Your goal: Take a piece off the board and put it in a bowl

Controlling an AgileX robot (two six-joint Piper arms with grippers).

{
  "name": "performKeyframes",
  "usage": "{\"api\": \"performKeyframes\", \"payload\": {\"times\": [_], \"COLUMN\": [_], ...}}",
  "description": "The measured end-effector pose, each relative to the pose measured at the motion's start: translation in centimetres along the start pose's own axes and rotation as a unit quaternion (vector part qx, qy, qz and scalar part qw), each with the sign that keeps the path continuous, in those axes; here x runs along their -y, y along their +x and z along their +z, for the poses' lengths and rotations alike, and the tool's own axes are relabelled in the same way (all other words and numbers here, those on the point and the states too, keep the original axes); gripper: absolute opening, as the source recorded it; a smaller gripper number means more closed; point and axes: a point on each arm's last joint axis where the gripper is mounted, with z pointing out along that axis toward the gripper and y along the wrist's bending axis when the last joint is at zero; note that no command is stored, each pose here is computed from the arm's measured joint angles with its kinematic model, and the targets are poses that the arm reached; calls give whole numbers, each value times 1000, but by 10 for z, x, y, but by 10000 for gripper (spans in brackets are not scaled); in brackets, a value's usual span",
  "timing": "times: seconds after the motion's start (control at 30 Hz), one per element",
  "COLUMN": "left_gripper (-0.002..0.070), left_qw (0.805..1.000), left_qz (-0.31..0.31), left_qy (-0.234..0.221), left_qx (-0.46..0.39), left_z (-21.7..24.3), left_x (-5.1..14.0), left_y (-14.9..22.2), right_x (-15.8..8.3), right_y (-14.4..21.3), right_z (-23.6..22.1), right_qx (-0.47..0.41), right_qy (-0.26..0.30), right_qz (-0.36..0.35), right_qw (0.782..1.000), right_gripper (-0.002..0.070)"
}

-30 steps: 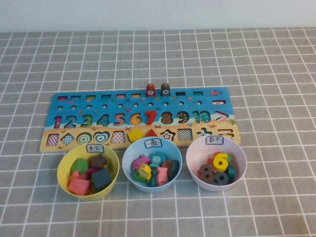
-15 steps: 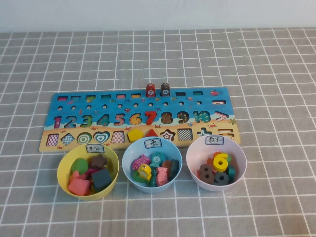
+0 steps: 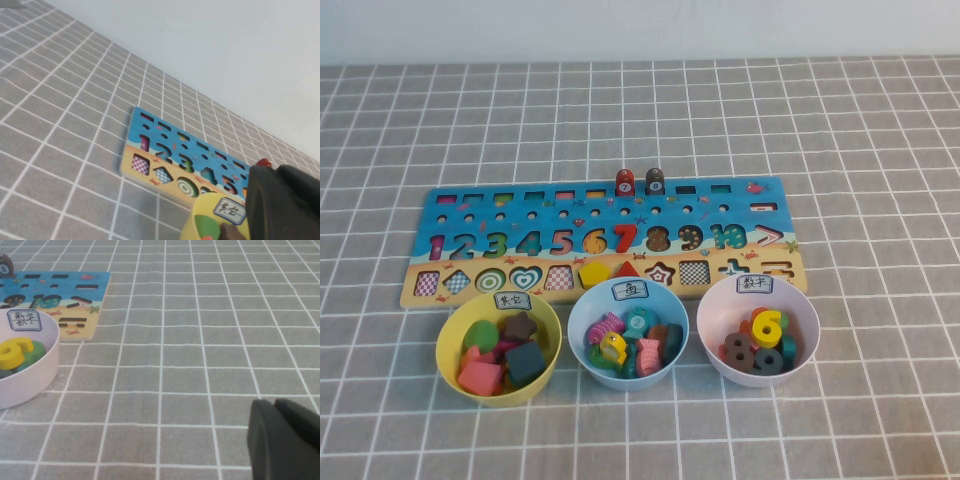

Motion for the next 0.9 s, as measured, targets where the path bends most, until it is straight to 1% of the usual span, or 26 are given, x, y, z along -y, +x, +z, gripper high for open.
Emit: {"api": "performKeyframes", "payload": {"times": [0.1,0.2,0.27,0.4,0.5,0.67,0.9], "left_gripper": [-5,-5,-5,-4,-5,-5,-5], "left_qw": [1000,999,997,987,975,947,902], "left_qz": [2,18,32,44,53,103,158], "left_qy": [3,-2,-10,-35,-55,-70,-61], "left_qx": [-11,-40,-73,-152,-208,-296,-397], "left_z": [-1,1,7,26,47,88,154], "left_x": [8,22,31,44,50,56,66], "left_y": [-10,-27,-39,-56,-63,-73,-85], "right_x": [0,0,0,0,0,0,0], "right_y": [0,0,0,0,0,0,0], "right_z": [0,0,0,0,0,0,0], "right_qx": [0,0,0,0,0,0,0], "right_qy": [0,0,0,0,0,0,0], "right_qz": [0,0,0,0,0,0,0], "right_qw": [1000,1000,1000,1000,1000,1000,1000], "right_gripper": [-18,-18,-18,-18,-18,-18,-18]}}
